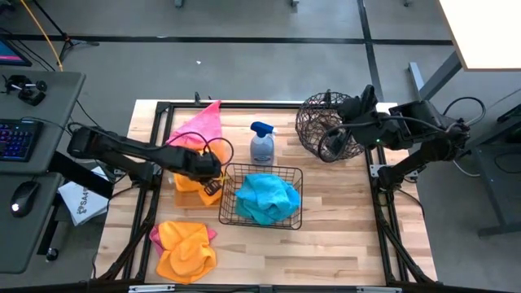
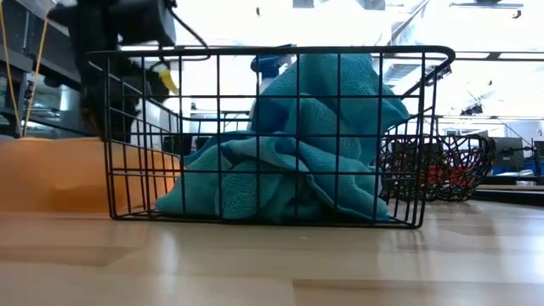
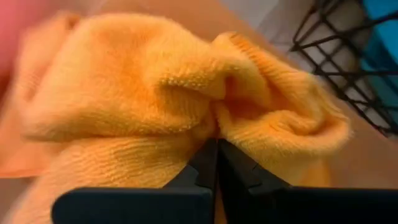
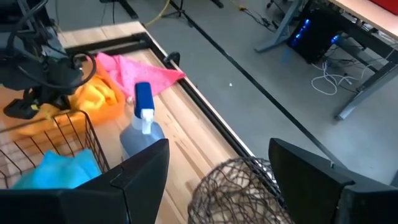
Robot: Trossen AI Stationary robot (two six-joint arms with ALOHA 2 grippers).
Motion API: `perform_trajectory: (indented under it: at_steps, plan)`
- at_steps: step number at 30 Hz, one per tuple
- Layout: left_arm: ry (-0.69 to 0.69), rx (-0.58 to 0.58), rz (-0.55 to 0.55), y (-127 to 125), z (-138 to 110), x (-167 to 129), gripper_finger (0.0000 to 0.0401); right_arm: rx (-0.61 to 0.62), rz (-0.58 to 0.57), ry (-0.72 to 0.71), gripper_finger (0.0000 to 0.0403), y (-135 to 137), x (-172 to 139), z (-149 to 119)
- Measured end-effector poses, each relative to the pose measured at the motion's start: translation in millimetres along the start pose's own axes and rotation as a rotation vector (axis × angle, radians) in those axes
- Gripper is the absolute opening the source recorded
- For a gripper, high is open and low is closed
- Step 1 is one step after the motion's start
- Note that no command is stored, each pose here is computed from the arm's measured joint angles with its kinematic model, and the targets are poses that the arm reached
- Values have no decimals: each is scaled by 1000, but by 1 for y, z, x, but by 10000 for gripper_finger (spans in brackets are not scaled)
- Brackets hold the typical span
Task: Sort microfiber towel by color & place in baskets
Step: Put the yellow towel into the orange bin
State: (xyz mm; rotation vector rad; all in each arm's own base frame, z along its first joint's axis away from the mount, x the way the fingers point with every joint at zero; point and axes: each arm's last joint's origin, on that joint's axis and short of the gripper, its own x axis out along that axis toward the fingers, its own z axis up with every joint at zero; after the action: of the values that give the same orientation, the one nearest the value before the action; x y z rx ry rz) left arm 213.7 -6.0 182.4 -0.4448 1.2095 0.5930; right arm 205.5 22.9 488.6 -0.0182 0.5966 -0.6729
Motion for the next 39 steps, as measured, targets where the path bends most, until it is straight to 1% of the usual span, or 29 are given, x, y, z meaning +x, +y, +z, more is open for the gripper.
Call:
perform_trajectory:
  at_steps: [5, 9, 12, 16, 18, 20, 22, 24, 26, 29, 31, 34, 36, 39]
  plan:
    - [57, 137, -7, 6, 6, -35, 10, 6, -14, -22, 272, 0, 0, 2]
    - [101, 196, -60, 10, 10, -69, 39, 2, -16, -29, 272, 0, 0, 3]
    - [122, 202, -158, 11, 11, -98, 71, 3, -15, -29, 272, 1, 0, 3]
    - [94, 202, -350, 5, 7, -135, 118, 3, -12, -28, 272, 1, 0, 3]
    - [82, 201, -433, 0, 2, -149, 142, 3, -12, -28, 272, 1, 0, 3]
    - [101, 219, -495, -11, -8, -156, 165, 3, -3, -24, 272, 1, 0, 3]
    - [133, 258, -537, -26, -20, -159, 186, 3, 19, -15, 272, 2, 0, 2]
    - [156, 324, -575, -47, -33, -158, 204, 1, 27, -11, 272, 2, 0, 2]
    - [157, 400, -615, -72, -46, -155, 218, -6, 27, -5, 272, 2, 0, 2]
    - [131, 492, -626, -111, -66, -141, 229, -21, 24, 3, 272, 1, 0, 1]
    - [146, 552, -594, -133, -81, -125, 232, -28, 22, 6, 272, 1, 0, 0]
    - [193, 636, -531, -156, -100, -99, 232, -50, 19, 15, 272, 1, 0, -1]
    - [211, 687, -481, -164, -109, -85, 232, -67, 18, 16, 272, 0, 0, -1]
    - [178, 696, -378, -168, -111, -69, 232, -80, 17, 18, 272, 0, 0, -1]
